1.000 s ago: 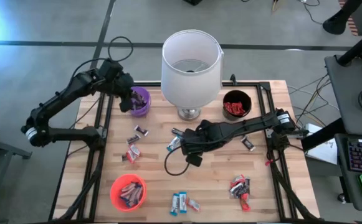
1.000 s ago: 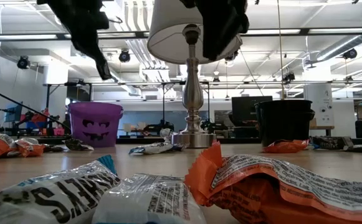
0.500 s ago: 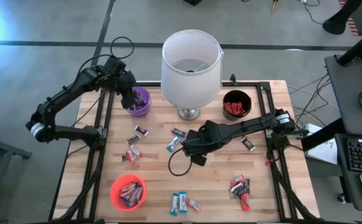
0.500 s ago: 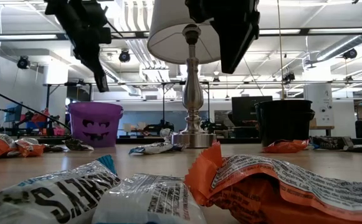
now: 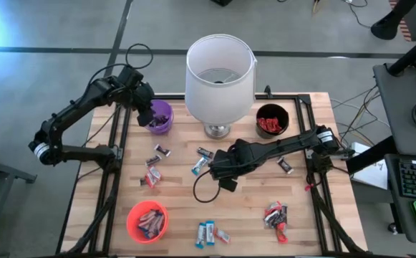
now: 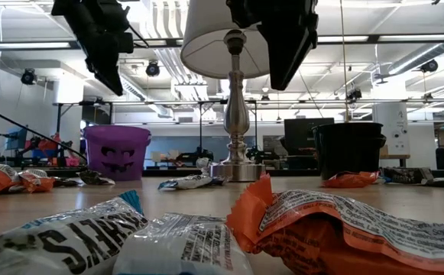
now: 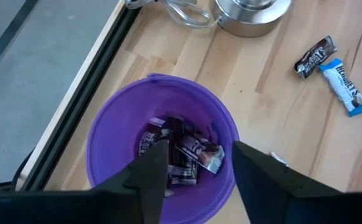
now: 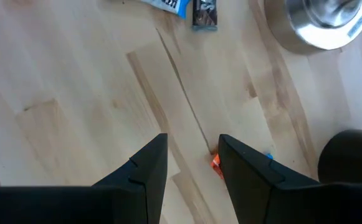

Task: Organize candy in baskets
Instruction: Put the orange chocolate bar into the black bucket

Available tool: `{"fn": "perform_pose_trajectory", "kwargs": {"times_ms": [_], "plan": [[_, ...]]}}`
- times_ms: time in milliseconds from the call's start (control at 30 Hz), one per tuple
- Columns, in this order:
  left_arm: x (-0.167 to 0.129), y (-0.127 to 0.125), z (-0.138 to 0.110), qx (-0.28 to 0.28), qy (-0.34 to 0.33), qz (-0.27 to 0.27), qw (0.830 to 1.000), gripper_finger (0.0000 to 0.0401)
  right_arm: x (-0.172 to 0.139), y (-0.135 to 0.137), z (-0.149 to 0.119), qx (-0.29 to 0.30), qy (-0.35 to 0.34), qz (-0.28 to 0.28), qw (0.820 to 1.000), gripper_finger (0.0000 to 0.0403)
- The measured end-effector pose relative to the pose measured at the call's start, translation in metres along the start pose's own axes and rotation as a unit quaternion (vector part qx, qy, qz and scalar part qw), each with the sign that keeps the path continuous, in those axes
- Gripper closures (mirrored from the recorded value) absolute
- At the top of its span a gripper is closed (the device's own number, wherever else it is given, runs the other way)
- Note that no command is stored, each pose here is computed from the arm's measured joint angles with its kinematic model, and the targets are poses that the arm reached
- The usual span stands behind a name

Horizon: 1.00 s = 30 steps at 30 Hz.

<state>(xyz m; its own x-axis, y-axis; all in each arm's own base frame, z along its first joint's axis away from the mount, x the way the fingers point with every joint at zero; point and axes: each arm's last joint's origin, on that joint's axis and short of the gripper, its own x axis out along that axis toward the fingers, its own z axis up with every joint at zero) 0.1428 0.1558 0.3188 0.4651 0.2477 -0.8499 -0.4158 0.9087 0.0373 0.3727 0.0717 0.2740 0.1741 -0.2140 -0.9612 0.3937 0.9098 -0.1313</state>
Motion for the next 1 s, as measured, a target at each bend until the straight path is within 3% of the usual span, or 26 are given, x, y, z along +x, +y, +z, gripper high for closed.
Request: {"fn": "perform_pose_trajectory", "kwargs": {"times_ms": [267,433,567,800,1000], "plan": [[-0.003,-0.003,-0.004,-0.016,0.014,-0.007,1.0,0.023,-0.003,0.013,-0.006,0.005,0.059,0.108,0.992,0.0266],[-0.008,-0.009,-0.008,-0.014,0.007,-0.041,0.999,0.023,-0.01,0.039,-0.011,0.005,0.047,0.186,0.981,0.0266],[-0.016,-0.015,-0.009,-0.006,-0.02,-0.076,0.997,0.023,-0.014,0.052,-0.018,0.014,0.037,0.197,0.98,0.0266],[-0.029,-0.023,-0.013,0.016,-0.045,-0.079,0.996,0.023,-0.008,0.079,-0.031,0.017,0.008,0.231,0.973,0.0266],[-0.038,-0.027,-0.019,0.025,-0.049,-0.077,0.995,0.023,0.015,0.1,-0.054,0.076,0.023,0.245,0.966,0.0266]]}}
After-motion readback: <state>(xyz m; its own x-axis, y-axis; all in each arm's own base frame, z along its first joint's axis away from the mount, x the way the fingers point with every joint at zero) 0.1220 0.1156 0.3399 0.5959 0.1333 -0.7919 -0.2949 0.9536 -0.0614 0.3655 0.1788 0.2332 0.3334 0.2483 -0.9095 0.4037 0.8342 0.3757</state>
